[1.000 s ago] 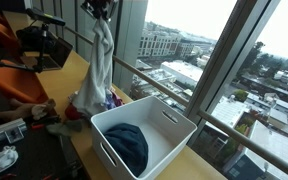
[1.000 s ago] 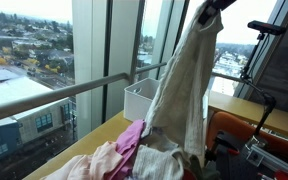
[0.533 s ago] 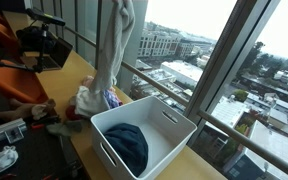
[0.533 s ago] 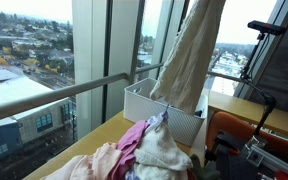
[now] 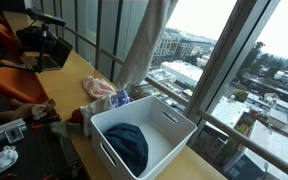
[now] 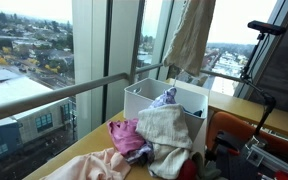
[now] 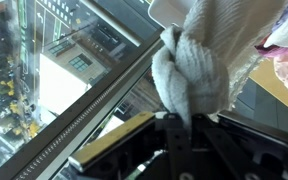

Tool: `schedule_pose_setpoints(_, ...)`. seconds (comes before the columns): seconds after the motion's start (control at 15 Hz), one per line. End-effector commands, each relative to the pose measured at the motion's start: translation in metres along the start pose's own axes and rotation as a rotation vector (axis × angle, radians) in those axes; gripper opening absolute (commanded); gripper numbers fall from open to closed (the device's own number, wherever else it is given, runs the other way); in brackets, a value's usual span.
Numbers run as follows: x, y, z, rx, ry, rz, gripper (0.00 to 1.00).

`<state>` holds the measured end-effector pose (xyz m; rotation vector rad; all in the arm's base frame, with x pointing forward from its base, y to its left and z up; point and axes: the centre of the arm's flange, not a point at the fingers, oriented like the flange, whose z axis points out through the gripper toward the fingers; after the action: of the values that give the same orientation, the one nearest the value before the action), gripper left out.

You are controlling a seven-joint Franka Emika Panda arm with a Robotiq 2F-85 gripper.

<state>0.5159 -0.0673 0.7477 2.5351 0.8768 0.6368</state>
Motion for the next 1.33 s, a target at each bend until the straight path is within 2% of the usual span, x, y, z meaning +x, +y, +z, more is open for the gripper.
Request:
schedule_pose_setpoints(0.0, 0.015, 0.044, 0.034, 0.019, -0.018, -0.047, 0.01)
schedule_pose_setpoints(0.27, 0.0, 0.054, 0.106, 0.101, -0.044, -0.068, 0.01)
schedule_pose_setpoints(0.67, -0.032, 0.048, 0.218, 0.242, -0.095, -0.084, 0.01)
schedule_pose_setpoints(1.0, -0.047, 0.032, 0.273, 0.319, -0.138, -0.116, 0.01)
schedule_pose_setpoints(1.07, -0.048, 0.026, 0.279, 0.332, -0.144, -0.124, 0.12)
schedule_pose_setpoints(1.13, -0.048, 0.017, 0.283, 0.344, -0.15, -0.13, 0.33)
schedule_pose_setpoints(1.27, -0.046, -0.002, 0.289, 0.367, -0.157, -0.145, 0.45)
